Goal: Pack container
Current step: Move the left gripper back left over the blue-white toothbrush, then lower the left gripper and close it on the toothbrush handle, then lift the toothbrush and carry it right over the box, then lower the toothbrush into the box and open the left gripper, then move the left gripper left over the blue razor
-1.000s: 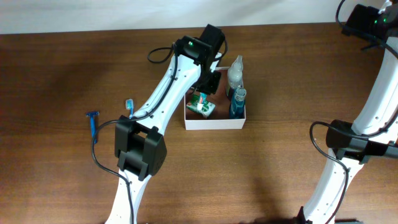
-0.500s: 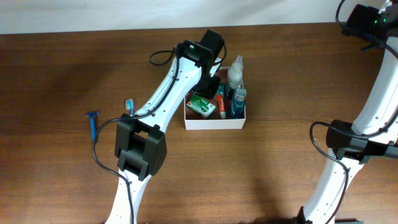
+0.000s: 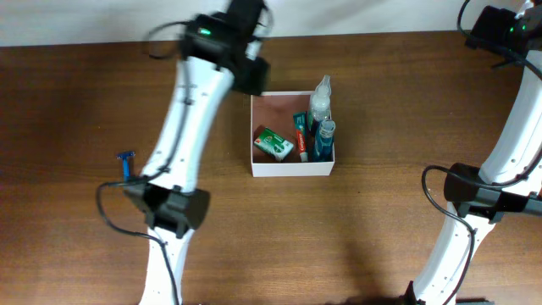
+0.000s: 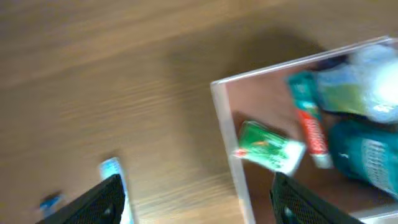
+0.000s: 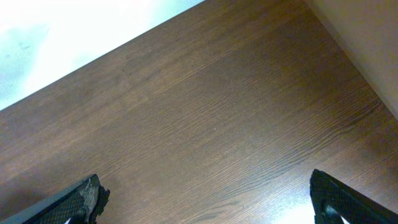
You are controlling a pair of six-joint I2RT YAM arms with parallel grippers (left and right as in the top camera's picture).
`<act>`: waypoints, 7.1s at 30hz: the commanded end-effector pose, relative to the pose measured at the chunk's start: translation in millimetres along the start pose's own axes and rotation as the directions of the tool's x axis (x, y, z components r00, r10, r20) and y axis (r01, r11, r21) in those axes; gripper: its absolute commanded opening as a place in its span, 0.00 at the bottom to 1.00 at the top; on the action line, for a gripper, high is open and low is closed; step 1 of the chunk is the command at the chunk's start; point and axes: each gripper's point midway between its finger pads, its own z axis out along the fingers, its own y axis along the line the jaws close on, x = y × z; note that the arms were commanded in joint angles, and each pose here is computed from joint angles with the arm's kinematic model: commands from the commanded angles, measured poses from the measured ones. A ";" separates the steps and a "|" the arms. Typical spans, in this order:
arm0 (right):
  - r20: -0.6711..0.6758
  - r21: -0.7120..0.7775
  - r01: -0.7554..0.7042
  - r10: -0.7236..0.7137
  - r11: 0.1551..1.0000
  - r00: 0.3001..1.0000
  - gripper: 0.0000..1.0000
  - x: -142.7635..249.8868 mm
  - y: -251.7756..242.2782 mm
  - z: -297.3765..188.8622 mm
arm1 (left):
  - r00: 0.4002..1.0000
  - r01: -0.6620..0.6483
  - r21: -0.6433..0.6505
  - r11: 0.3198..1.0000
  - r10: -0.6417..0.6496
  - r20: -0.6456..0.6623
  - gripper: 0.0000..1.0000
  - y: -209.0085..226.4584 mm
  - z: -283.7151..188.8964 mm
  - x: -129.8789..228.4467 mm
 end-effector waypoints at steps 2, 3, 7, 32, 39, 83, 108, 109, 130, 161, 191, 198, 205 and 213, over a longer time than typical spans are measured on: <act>-0.012 0.013 0.004 -0.003 1.000 1.000 0.98 2.4 -0.5 3.1 | 0.990 0.126 -0.101 0.987 -0.131 -0.044 0.75 75.9 -5.7 14.0; -0.012 0.013 0.004 -0.003 1.000 1.000 0.98 2.4 -0.5 3.1 | 0.986 0.153 -0.107 0.982 -0.159 -0.053 0.75 88.6 -4.5 16.9; -0.012 0.013 0.004 -0.003 1.000 1.000 0.98 2.4 -0.5 3.1 | 0.967 0.243 -0.053 0.969 -0.246 -0.065 0.75 117.4 -2.1 22.5; -0.012 0.013 0.004 -0.003 1.000 1.000 0.98 2.4 -0.5 3.1 | 0.728 0.407 -0.066 0.911 -0.367 -0.580 0.76 138.0 82.4 183.1; -0.012 0.013 0.004 -0.003 1.000 1.000 0.98 2.4 -0.5 3.1 | 0.718 0.388 -0.057 0.920 -0.340 -0.607 0.75 133.6 107.6 203.7; -0.012 0.012 0.004 -0.004 1.000 1.000 0.98 2.5 -0.3 3.1 | 0.737 0.346 -0.093 0.934 -0.332 -0.588 0.25 130.2 163.6 240.3; -0.012 0.013 0.004 -0.003 1.000 1.000 0.98 2.4 -0.5 3.1 | 0.974 0.202 0.132 0.970 -0.185 -0.131 0.01 69.5 4.4 37.5; -0.011 0.012 0.004 -0.003 1.000 1.000 0.99 2.3 -0.5 3.1 | 0.981 0.173 0.145 0.974 -0.158 -0.112 0.01 56.5 -0.8 32.6; -0.012 0.013 0.004 -0.003 1.000 1.000 0.98 2.4 -0.5 3.1 | 0.977 -0.199 0.143 0.969 0.208 -0.045 0.01 -90.3 39.5 36.5; -0.012 0.013 0.004 -0.003 1.000 1.000 0.98 2.4 -0.5 3.1 | 0.956 -0.227 0.172 0.959 0.253 -0.146 0.02 -98.5 117.5 83.5; -0.012 0.013 0.004 -0.003 1.000 1.000 0.99 2.4 -0.5 3.1 | 0.961 -0.267 0.201 0.943 0.275 -0.013 0.67 -104.2 79.9 44.2; -0.012 0.013 0.004 -0.003 1.000 1.000 0.98 2.4 -0.5 3.1 | 0.970 -0.178 0.121 0.977 0.153 0.191 0.86 -58.2 -6.4 -21.4; -0.012 0.012 0.004 -0.004 1.000 1.000 0.99 2.5 -0.3 3.1 | 0.979 -0.015 0.029 0.999 0.009 0.202 0.87 33.5 -38.2 -25.8; -0.012 0.013 0.004 -0.003 1.000 1.000 0.98 2.4 -0.5 3.1 | 0.970 0.242 -0.043 0.969 -0.241 0.018 0.96 121.1 -31.3 26.7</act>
